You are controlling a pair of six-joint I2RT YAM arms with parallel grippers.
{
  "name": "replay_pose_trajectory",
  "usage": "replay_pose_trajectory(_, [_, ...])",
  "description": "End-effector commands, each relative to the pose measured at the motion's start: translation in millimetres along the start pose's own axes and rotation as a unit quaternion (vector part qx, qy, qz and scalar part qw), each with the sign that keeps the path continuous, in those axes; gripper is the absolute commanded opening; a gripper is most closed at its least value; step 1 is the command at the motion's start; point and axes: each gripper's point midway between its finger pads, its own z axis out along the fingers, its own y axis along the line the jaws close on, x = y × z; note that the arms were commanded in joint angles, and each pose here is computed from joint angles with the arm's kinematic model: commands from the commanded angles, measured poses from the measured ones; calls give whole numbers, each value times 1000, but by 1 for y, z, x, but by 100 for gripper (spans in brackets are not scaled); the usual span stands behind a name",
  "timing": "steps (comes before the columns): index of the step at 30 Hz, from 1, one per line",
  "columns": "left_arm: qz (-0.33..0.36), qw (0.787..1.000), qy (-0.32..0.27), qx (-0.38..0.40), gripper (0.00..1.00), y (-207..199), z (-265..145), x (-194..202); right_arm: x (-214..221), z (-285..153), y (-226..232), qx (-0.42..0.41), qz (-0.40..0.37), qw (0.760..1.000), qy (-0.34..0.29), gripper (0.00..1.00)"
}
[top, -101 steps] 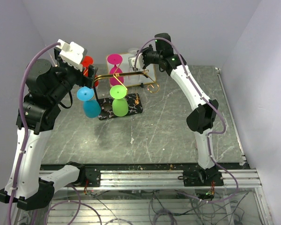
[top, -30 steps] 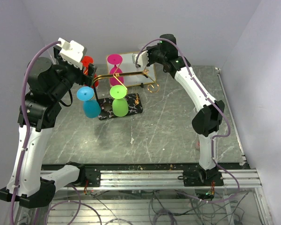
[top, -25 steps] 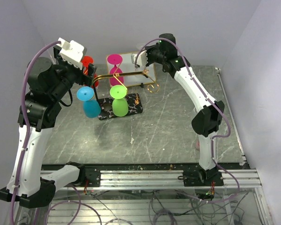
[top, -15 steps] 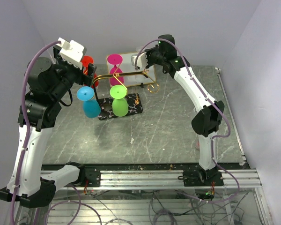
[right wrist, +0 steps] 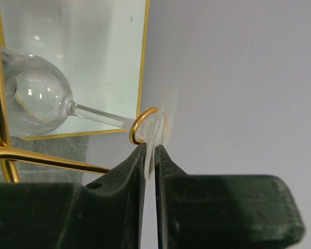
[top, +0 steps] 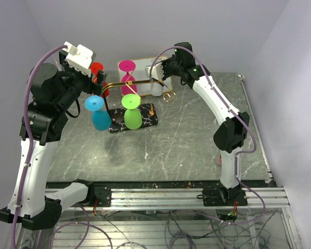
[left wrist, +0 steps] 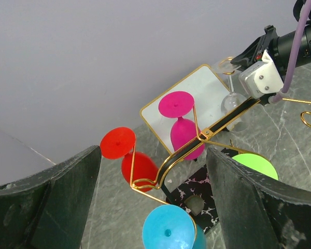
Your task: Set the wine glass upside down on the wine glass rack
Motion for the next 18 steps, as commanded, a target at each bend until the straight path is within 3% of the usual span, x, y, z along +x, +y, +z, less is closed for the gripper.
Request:
replay_pose_trajectory(1, [0,1000,-21,1,93,2,1,-9,-11,-21,-26,35,-7,999,-3,14])
replay_pose_trajectory(12, [2,1000,-17,-3,93,3,-1,-5,-12,-20,-21,27,-1,1000,-6,35])
replay_pose_trajectory(18, [1,1000,-17,-2,93,3,-1,-4,-16,-34,-27,32,-3,999,-5,39])
